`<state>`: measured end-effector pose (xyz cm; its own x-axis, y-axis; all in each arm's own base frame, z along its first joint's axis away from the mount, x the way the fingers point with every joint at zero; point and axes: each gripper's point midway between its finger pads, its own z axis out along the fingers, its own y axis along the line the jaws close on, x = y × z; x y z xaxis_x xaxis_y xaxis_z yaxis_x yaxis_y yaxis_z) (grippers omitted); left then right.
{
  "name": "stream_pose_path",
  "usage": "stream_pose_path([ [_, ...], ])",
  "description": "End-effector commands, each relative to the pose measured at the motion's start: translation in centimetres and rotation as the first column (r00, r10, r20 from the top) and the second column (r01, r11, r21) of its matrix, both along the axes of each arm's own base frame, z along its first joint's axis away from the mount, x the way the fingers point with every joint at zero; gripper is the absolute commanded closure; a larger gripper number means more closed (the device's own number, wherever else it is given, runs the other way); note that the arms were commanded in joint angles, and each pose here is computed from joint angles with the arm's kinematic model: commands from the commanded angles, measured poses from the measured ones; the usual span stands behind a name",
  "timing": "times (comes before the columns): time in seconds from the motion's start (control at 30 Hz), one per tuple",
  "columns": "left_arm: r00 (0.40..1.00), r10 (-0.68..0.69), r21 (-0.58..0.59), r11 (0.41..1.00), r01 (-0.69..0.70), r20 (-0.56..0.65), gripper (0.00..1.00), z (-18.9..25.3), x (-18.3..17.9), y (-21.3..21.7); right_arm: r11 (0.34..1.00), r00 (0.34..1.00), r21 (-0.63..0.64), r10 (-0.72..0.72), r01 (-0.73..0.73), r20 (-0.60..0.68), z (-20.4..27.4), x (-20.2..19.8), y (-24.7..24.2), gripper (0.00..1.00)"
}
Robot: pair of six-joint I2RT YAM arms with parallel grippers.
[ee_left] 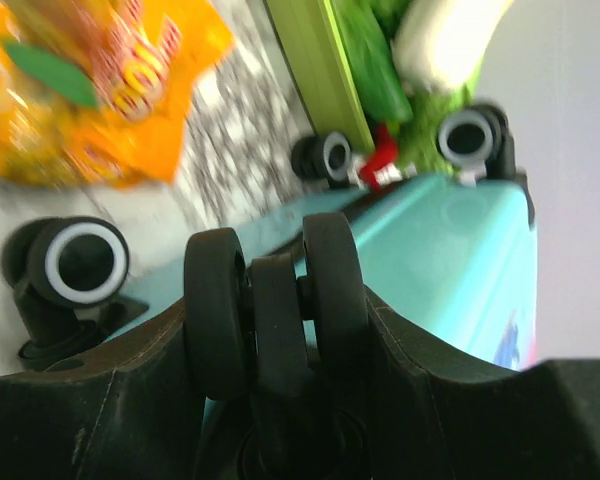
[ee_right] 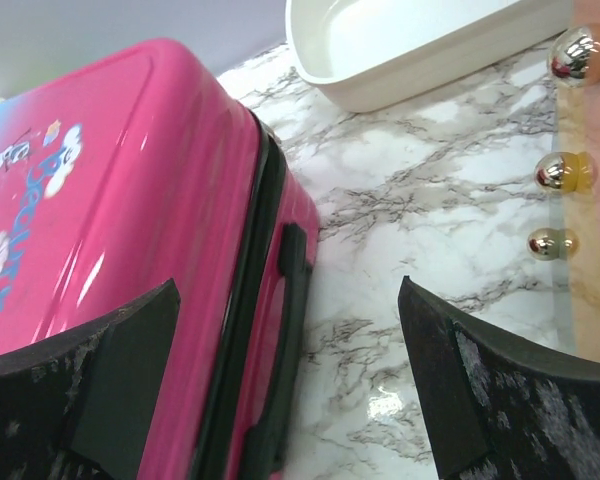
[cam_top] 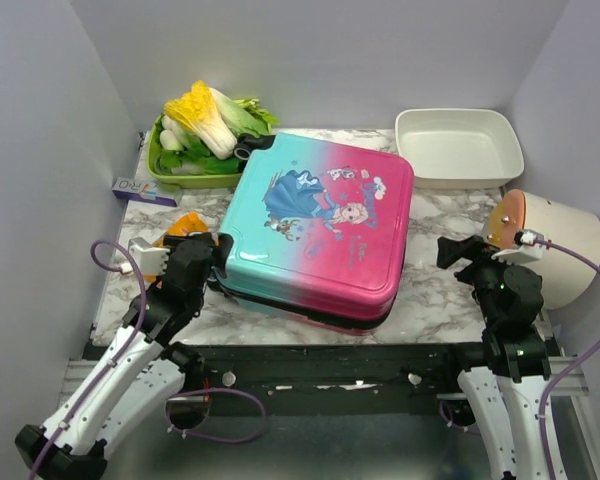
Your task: Open, take out, and arrange the luggage
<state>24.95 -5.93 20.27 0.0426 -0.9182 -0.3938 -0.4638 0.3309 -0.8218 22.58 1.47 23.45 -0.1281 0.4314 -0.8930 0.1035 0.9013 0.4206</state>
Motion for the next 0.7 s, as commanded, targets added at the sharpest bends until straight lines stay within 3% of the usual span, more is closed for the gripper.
stream_pose_path([
  [0.0,0.970,0.240,0.271,0.936,-0.224,-0.027,1.00,-0.4,0.5,8.3,0.997,0.997,0.003,0.078,-0.078,0.023,-0.1,0.2,1.4,0.00],
  [0.13,0.984,0.162,0.242,0.960,-0.141,-0.072,1.00,-2.1,3.1,8.8,0.980,0.978,-0.013,0.201,-0.200,0.050,-0.1,0.7,3.4,0.00],
  [0.33,0.980,0.155,0.267,0.957,-0.117,-0.126,1.00,-2.5,5.8,10.1,0.936,0.936,-0.082,0.347,-0.343,0.048,-0.3,2.4,5.6,0.00],
  [0.43,0.980,0.173,0.304,0.943,-0.135,-0.102,1.00,-0.9,7.2,10.9,0.863,0.872,-0.232,0.480,-0.448,0.100,1.0,3.8,7.2,0.00],
  [0.5,0.979,0.174,0.327,0.936,-0.132,-0.102,1.00,0.0,8.5,11.2,0.754,0.798,-0.380,0.599,-0.535,0.065,1.6,4.7,8.5,0.00],
  [0.57,0.976,0.182,0.345,0.930,-0.129,-0.124,1.00,0.4,9.8,12.0,0.669,0.769,-0.492,0.640,-0.557,0.000,0.7,5.9,8.5,0.00],
  [0.67,0.979,0.159,0.351,0.930,-0.106,-0.126,1.00,0.5,11.9,12.1,0.645,0.802,-0.567,0.595,-0.513,-0.048,1.0,7.3,7.1,0.00],
])
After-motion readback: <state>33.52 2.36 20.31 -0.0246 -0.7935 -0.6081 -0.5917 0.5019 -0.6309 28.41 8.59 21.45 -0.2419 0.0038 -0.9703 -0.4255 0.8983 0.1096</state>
